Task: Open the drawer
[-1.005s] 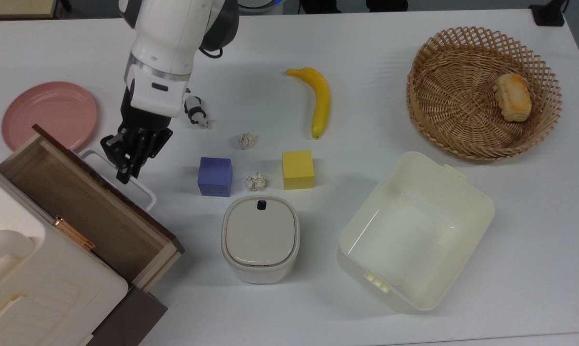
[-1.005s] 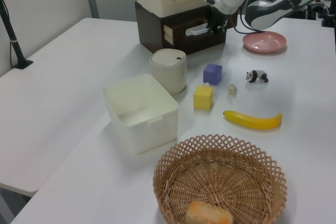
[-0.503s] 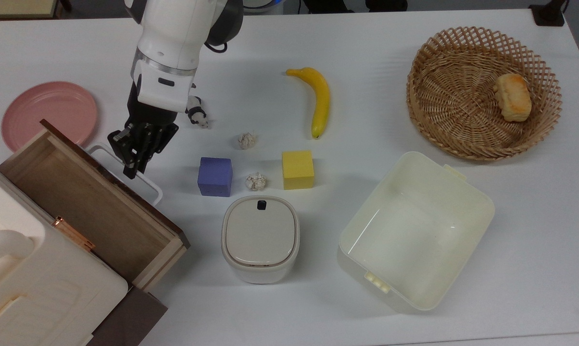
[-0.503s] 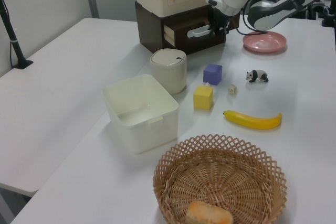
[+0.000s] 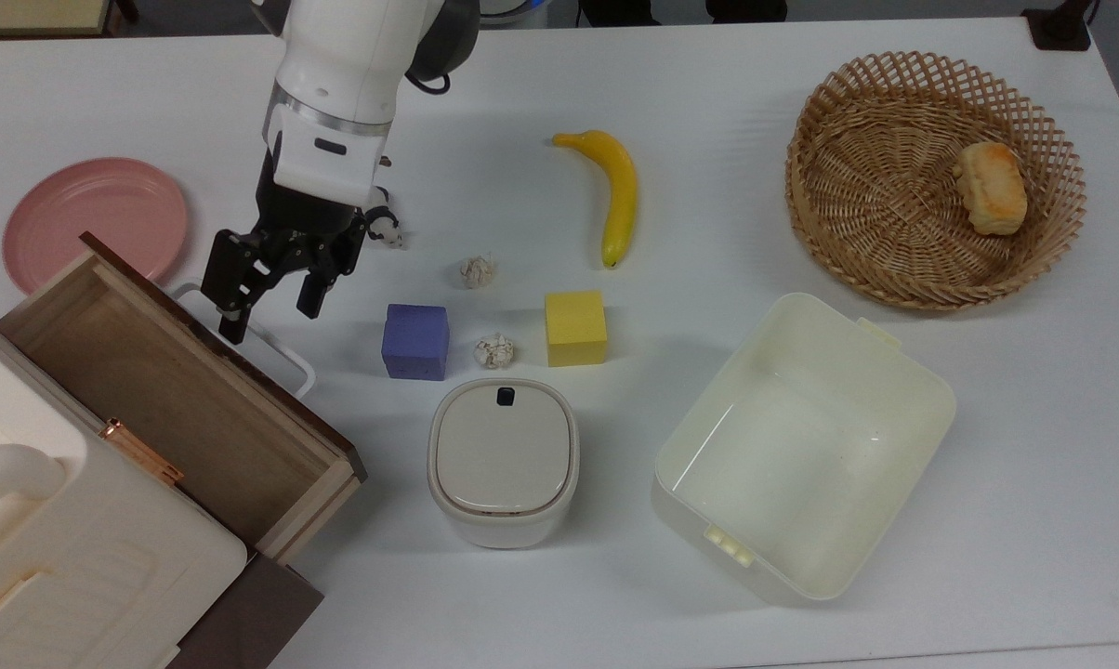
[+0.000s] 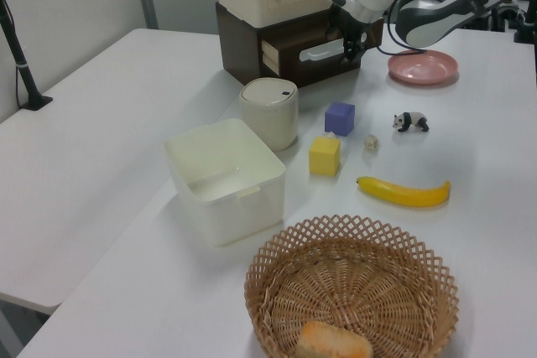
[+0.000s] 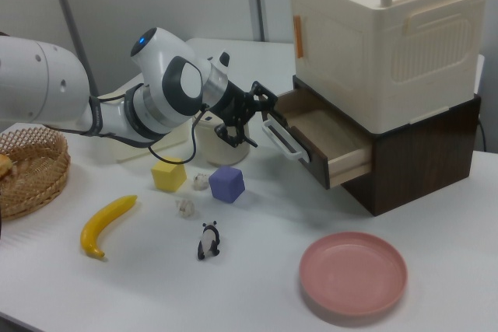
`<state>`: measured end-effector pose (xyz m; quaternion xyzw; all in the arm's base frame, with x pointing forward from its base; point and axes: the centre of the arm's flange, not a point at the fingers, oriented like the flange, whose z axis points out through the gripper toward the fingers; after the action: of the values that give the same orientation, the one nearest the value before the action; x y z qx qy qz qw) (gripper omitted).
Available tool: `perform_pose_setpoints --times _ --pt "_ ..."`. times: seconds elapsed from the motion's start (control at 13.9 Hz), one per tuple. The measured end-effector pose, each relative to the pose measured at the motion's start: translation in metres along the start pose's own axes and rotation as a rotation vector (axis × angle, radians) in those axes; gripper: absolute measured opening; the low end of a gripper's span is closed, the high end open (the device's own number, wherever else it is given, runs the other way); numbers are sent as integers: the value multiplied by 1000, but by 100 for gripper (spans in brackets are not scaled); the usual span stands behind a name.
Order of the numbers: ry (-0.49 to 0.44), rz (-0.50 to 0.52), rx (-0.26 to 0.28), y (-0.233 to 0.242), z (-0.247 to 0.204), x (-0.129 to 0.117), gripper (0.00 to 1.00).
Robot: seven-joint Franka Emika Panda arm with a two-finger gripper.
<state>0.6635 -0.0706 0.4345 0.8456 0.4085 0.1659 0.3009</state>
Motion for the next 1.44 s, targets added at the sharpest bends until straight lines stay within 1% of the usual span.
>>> perform_pose_setpoints --times 0.07,0.14,0.22,0.36,0.43,0.57,0.72,0.79,0.86,1.01,1.22,1.29,1.44 --pt "5 26 -4 1 -4 2 91" --pt "13 55 -9 0 -9 7 97" --pt "11 86 -5 -3 -18 16 100" --pt "-19 130 26 -11 -31 29 100" --pt "-29 166 58 -14 -41 37 100" --pt "-38 254 155 -20 -67 52 100" --pt "-55 339 265 -18 -103 66 100" --pt "-66 371 310 -14 -124 72 100" --pt "-77 404 345 -10 -144 77 100" --pt "-99 481 380 -6 -177 84 100" --pt "-132 638 402 -6 -203 88 100" --pt "-153 681 428 -5 -208 87 100" --pt "-196 741 510 1 -225 81 100"
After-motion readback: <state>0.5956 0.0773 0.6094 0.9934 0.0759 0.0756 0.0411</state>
